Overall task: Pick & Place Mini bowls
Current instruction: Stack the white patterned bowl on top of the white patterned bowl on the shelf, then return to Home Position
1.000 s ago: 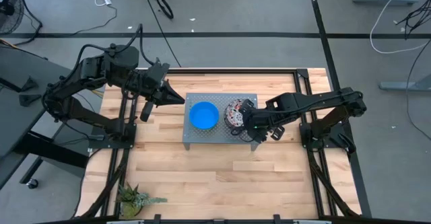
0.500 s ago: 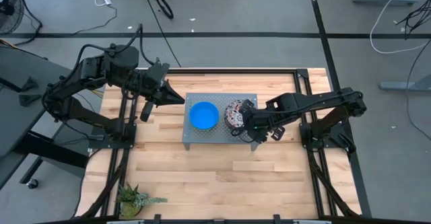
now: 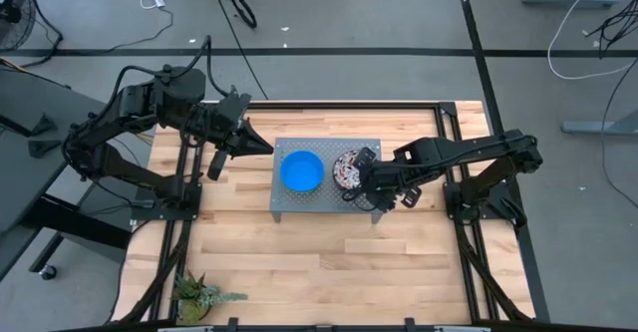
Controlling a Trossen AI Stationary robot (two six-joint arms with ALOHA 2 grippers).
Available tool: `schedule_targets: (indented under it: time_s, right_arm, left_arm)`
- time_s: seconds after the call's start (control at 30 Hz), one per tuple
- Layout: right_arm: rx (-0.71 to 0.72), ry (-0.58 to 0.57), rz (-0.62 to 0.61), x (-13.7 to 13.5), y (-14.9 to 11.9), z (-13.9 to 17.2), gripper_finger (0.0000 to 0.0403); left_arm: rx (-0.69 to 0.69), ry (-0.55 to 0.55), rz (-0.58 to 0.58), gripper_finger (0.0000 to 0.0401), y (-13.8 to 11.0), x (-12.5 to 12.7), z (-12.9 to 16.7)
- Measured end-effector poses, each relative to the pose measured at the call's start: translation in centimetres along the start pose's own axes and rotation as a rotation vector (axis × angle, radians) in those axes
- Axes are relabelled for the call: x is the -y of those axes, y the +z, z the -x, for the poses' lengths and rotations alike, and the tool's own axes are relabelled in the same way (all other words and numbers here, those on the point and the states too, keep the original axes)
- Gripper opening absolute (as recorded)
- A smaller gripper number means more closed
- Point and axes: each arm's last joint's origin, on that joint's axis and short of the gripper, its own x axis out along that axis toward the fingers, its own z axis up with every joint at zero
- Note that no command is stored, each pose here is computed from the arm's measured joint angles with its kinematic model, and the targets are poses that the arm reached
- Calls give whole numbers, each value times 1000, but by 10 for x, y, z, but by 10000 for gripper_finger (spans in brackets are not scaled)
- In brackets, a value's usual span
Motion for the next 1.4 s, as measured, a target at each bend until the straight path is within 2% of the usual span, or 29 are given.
schedule_targets:
  time_s: [0.13, 0.5, 0.77, 1.0, 1.23, 1.4]
  right_arm:
    - [5, -7, -2, 1, 1, 0, 61]
    - [5, -7, -3, 1, 1, 0, 137]
    - [40, -57, -42, -3, -8, 16, 160]
    - [186, -149, -250, -5, -20, 44, 155]
    - [400, -100, -563, -9, -27, 66, 138]
    - [513, -111, -765, -11, -34, 81, 103]
  left_arm:
    - [0, 0, 1, 18, 0, 0, 0]
    - [0, 0, 1, 18, 0, 0, 0]
    - [0, -1, 7, 18, 0, 0, 0]
    - [0, 0, 6, 18, 0, 0, 0]
    - [79, 16, -18, 16, 8, 0, 0]
    - [134, 72, -38, 6, 13, 0, 1]
